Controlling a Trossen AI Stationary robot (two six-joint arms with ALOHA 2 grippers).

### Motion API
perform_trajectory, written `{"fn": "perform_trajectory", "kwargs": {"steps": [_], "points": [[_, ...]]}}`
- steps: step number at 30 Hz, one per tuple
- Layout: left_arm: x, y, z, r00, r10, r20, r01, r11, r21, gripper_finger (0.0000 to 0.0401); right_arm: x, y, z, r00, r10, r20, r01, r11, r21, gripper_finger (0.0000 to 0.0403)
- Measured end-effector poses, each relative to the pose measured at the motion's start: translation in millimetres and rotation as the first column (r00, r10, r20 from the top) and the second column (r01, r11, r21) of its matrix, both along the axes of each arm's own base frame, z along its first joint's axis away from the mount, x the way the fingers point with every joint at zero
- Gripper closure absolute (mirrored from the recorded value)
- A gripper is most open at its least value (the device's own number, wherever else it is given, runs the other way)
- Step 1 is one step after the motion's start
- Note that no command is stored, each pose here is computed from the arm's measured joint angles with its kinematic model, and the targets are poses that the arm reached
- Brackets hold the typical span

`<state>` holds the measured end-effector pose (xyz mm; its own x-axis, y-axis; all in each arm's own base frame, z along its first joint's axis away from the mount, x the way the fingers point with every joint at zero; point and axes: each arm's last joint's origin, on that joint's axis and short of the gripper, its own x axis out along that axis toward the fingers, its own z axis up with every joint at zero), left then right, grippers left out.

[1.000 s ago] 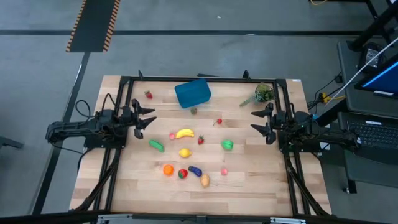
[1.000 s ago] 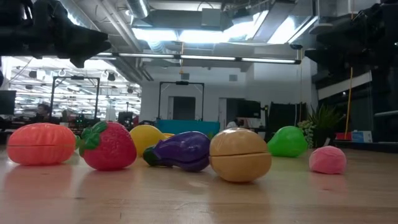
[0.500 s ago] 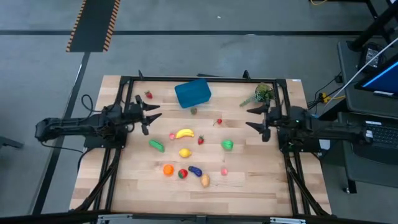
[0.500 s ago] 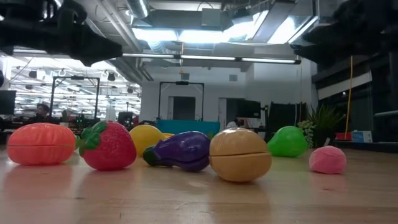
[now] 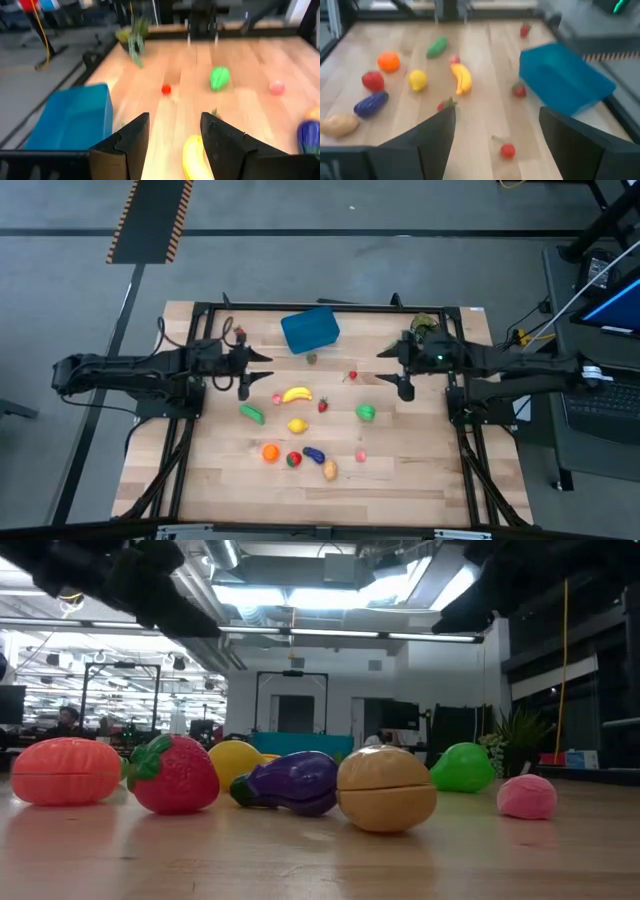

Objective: Pick and placing Produce into tupperware
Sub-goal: Put the pear into the blue bin

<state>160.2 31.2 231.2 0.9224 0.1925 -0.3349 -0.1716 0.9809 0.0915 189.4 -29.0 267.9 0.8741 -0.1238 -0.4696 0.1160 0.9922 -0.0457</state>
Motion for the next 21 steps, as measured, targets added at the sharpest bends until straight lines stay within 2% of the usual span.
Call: {"fn": "perform_trajectory", "kwargs": {"steps": [4, 10, 13, 21], "points": [[6, 1, 9, 0.994, -0.001, -0.107, -0.001, 1.000, -0.021, 0.0231, 12, -2, 15, 0.990, 0.001, -0.143, 0.002, 1.000, 0.023, 0.0114], [10, 2, 17, 0.980, -0.003, -0.201, -0.006, 0.999, -0.044, 0.0231, 29, -4, 31, 0.963, 0.003, -0.270, 0.024, 0.995, 0.099, 0.0114], [12, 2, 14, 0.975, -0.017, -0.224, 0.001, 0.998, -0.070, 0.0231, 37, -3, 27, 0.940, 0.013, -0.340, 0.035, 0.990, 0.137, 0.0114], [16, 2, 6, 0.961, -0.020, -0.276, -0.013, 0.993, -0.119, 0.0231, 57, 8, 5, 0.891, 0.083, -0.447, -0.020, 0.989, 0.143, 0.0114]]}}
